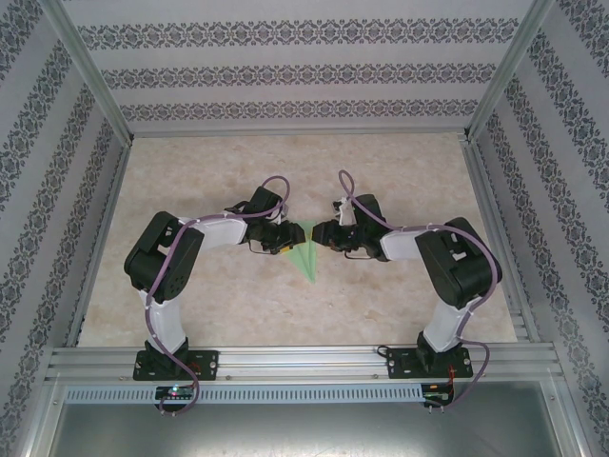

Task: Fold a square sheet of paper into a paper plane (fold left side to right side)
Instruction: Fourth fold the wing at the center of the table.

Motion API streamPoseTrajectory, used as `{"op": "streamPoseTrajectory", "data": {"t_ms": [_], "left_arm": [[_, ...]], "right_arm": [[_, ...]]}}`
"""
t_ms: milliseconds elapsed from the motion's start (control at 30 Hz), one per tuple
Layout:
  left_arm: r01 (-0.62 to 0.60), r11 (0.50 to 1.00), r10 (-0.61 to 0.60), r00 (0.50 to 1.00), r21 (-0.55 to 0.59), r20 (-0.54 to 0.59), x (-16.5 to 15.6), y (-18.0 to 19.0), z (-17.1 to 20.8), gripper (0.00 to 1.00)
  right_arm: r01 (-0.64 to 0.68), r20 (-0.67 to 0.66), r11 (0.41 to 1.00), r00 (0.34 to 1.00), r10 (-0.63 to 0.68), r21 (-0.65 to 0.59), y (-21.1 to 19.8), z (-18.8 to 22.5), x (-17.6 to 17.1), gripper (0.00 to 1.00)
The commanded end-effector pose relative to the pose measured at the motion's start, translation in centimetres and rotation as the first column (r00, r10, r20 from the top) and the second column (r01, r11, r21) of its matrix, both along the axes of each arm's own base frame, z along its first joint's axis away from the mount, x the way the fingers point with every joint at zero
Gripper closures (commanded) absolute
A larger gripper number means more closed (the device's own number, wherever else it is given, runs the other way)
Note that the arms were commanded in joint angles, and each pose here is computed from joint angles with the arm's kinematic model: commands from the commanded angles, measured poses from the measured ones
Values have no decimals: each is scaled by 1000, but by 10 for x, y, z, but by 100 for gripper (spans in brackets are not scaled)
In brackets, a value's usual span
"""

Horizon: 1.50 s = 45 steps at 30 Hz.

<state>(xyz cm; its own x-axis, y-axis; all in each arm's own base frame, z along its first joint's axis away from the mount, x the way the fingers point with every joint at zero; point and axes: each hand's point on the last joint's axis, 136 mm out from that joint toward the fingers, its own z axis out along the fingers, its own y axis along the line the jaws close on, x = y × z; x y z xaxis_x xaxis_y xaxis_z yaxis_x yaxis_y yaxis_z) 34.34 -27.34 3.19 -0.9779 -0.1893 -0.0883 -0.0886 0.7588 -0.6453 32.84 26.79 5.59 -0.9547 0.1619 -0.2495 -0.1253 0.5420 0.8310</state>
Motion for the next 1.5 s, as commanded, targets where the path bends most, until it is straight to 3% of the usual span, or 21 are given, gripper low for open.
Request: {"op": "streamPoseTrajectory", "data": {"t_ms": [0, 233, 533, 867, 1467], "left_arm": [[13, 999, -13, 1000, 30, -12, -8, 1, -11, 51], [13, 999, -13, 1000, 32, -14, -9, 1, -12, 51], [15, 999, -15, 1000, 30, -12, -8, 1, -11, 51], [18, 999, -17, 1000, 30, -15, -10, 1, -12, 51], [18, 999, -17, 1000, 30, -16, -10, 1, -12, 51]], "right_arm": [[-4, -11, 999, 1000, 4, 37, 5, 2, 6, 68], [-18, -17, 997, 1000, 20, 75, 12, 1, 7, 69], [-25, -23, 998, 999, 26, 56, 15, -6, 7, 78], [-32, -22, 999, 999, 32, -12, 10, -14, 6, 100], [-30, 7, 988, 999, 32, -154, 0, -22, 9, 100]]}}
